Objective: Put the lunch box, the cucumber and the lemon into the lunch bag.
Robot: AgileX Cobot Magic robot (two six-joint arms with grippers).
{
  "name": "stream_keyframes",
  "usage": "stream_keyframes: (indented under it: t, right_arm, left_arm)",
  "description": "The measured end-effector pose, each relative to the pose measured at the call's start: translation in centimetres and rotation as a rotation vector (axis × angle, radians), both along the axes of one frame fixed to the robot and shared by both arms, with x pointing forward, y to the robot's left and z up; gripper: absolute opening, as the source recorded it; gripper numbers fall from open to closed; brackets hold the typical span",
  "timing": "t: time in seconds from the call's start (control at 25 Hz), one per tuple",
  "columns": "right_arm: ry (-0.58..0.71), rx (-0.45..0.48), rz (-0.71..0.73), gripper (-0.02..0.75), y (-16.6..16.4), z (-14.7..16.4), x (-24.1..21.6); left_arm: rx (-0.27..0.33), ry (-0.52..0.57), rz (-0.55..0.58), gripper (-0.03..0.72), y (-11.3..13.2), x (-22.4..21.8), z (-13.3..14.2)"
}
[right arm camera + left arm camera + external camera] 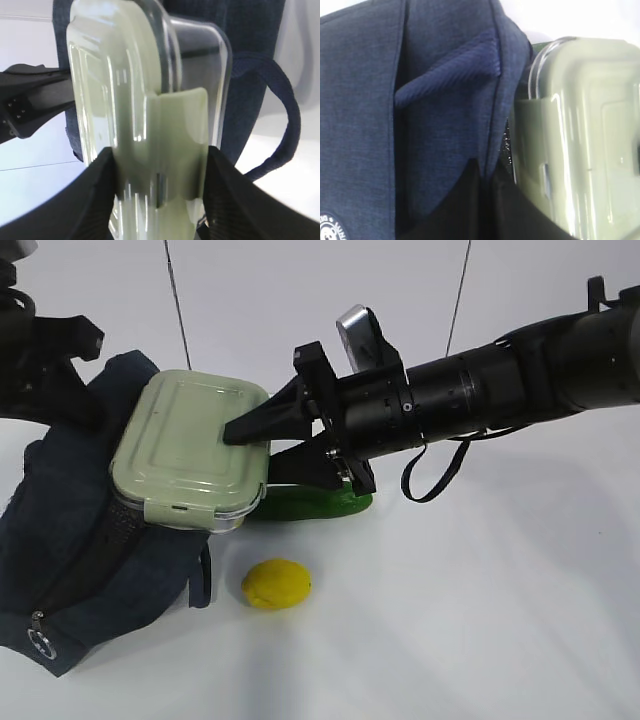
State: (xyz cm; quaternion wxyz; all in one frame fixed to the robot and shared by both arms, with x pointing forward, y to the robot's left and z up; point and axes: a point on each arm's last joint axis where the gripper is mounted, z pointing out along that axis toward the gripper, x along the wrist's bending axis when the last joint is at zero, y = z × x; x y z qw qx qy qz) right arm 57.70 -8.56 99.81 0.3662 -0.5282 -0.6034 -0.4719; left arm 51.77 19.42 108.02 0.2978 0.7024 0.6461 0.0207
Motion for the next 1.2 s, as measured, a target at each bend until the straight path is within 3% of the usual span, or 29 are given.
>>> stream_keyframes:
  t: [0.64, 0.96, 1.2]
  right_arm:
    - [-0.047, -0.096, -0.011, 0.385, -0.1, -0.8, 0.2]
    - [-0.068, -0.129, 0.048, 0.385, 3.1, -1.8, -1.2]
    - [-0.102, -0.105, 0.044, 0.385, 4.7, -1.5, -0.4]
  left_arm:
    - [-0.064, 0.026, 0.011, -0.006, -0.4, -0.2, 0.1]
    - [-0.069, 0.034, 0.010, -0.006, -0.5, -0.2, 0.1]
    - [-0.072, 0.037, 0.010, -0.006, -0.5, -0.2, 0.1]
